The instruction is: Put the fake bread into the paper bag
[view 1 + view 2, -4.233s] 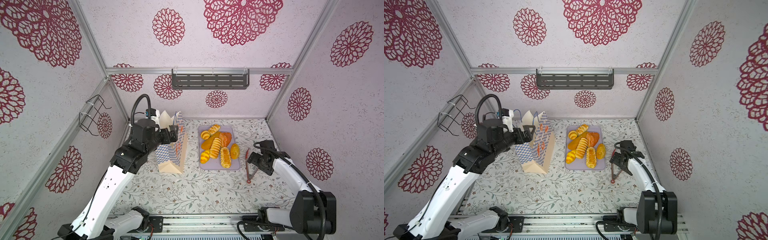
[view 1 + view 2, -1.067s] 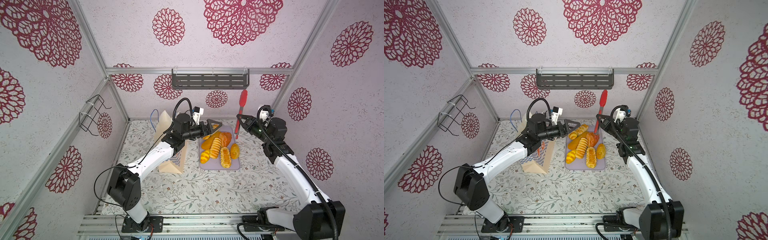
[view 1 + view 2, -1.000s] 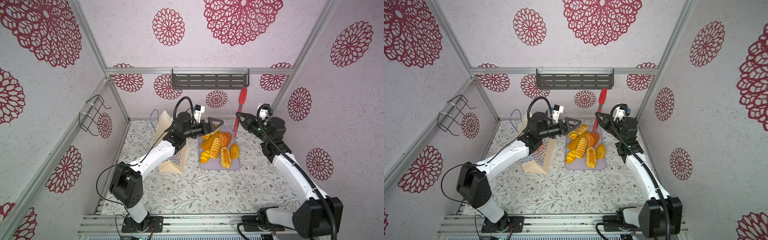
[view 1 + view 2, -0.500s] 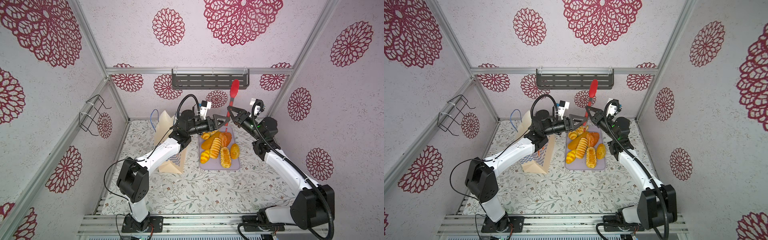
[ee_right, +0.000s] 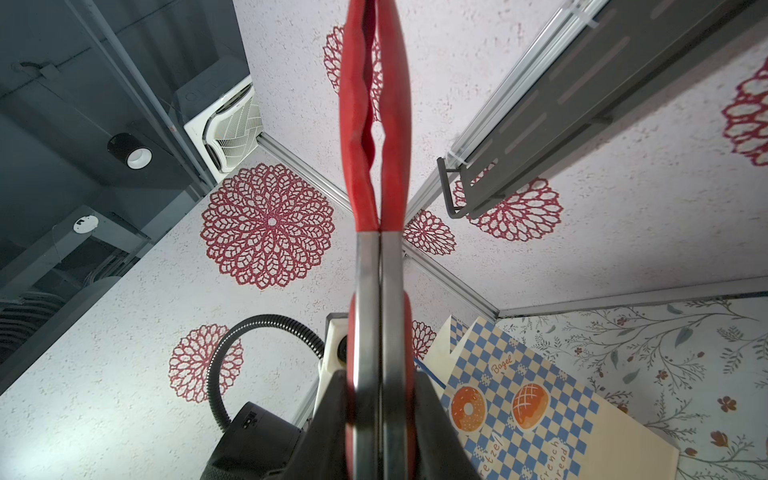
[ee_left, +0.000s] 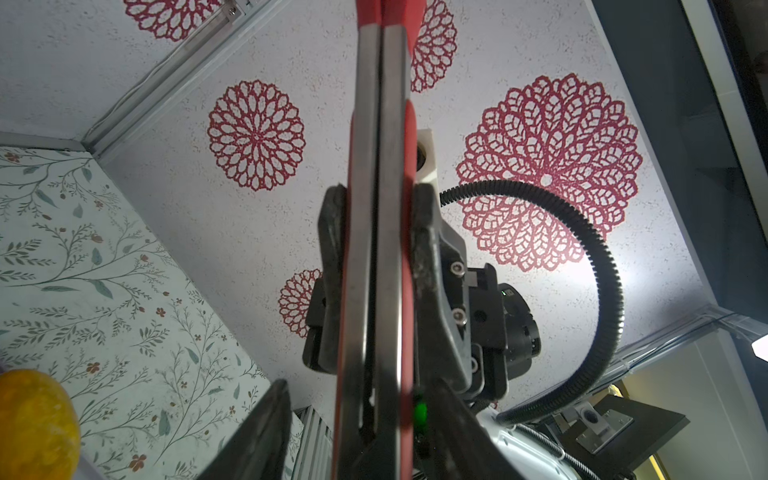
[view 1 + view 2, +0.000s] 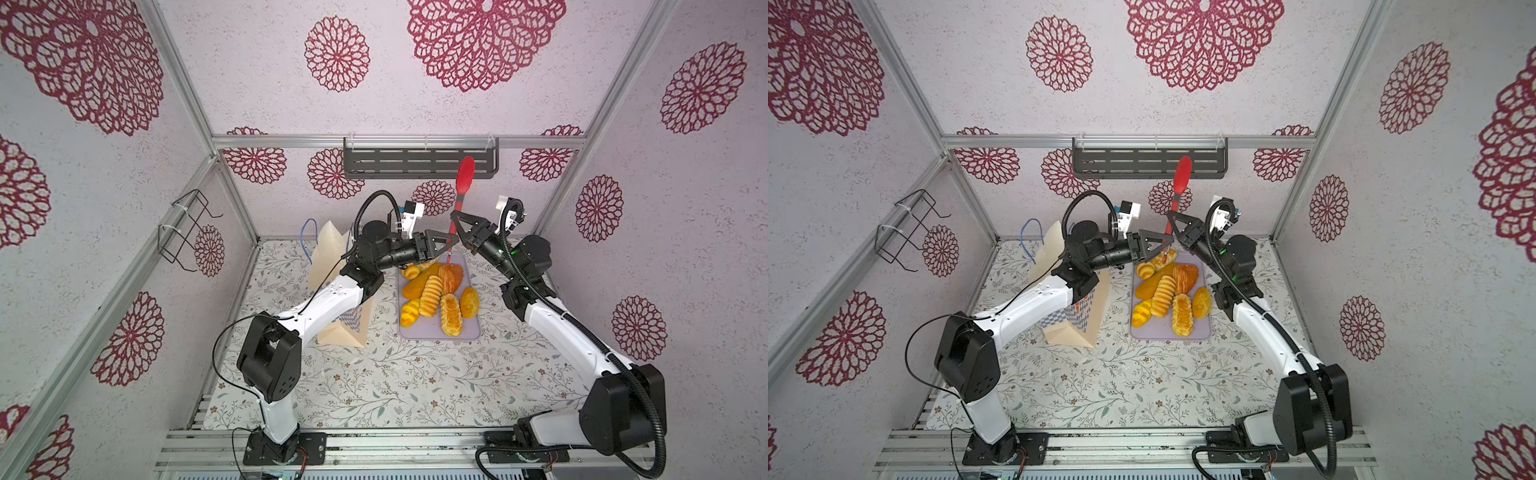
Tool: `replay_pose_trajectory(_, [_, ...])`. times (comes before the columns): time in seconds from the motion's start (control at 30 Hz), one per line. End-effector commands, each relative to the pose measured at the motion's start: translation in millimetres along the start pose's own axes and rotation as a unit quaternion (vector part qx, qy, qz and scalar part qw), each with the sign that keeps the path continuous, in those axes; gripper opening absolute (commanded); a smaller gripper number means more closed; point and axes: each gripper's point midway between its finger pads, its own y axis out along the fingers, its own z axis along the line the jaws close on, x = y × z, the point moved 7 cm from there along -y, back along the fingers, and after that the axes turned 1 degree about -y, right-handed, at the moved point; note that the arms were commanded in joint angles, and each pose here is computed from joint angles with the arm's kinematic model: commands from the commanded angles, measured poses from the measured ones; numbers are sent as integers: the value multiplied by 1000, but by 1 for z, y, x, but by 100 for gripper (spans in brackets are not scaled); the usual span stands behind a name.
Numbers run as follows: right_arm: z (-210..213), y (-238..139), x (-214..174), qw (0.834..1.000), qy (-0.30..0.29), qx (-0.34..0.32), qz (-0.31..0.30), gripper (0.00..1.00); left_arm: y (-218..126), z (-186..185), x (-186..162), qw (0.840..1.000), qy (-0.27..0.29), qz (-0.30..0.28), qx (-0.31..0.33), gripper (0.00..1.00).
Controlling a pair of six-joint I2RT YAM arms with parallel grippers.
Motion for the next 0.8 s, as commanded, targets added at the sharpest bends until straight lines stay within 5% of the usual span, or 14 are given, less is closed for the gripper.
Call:
replay_pose_trajectory(0.0, [31, -1, 12, 998, -27, 55, -27, 19, 1, -7, 1, 1000, 5, -1, -20, 48])
replay_pose_trajectory(0.13, [30, -1, 11, 998, -27, 55, -25, 20, -1, -6, 0, 1000, 2, -2, -18, 39])
replay_pose_trajectory(0.4, [25, -4, 7, 998, -33, 45, -19, 35, -1, -6, -2, 1000, -8, 11, -14, 0])
replay_pose_trajectory(0.57, [22, -3, 4, 999, -32, 42, -13, 49, 2, -7, -3, 999, -12, 30, -13, 0])
replay_pose_trajectory(0.77, [19, 1, 1, 999, -28, 46, -7, 51, 3, -3, -5, 999, -17, 34, -10, 0])
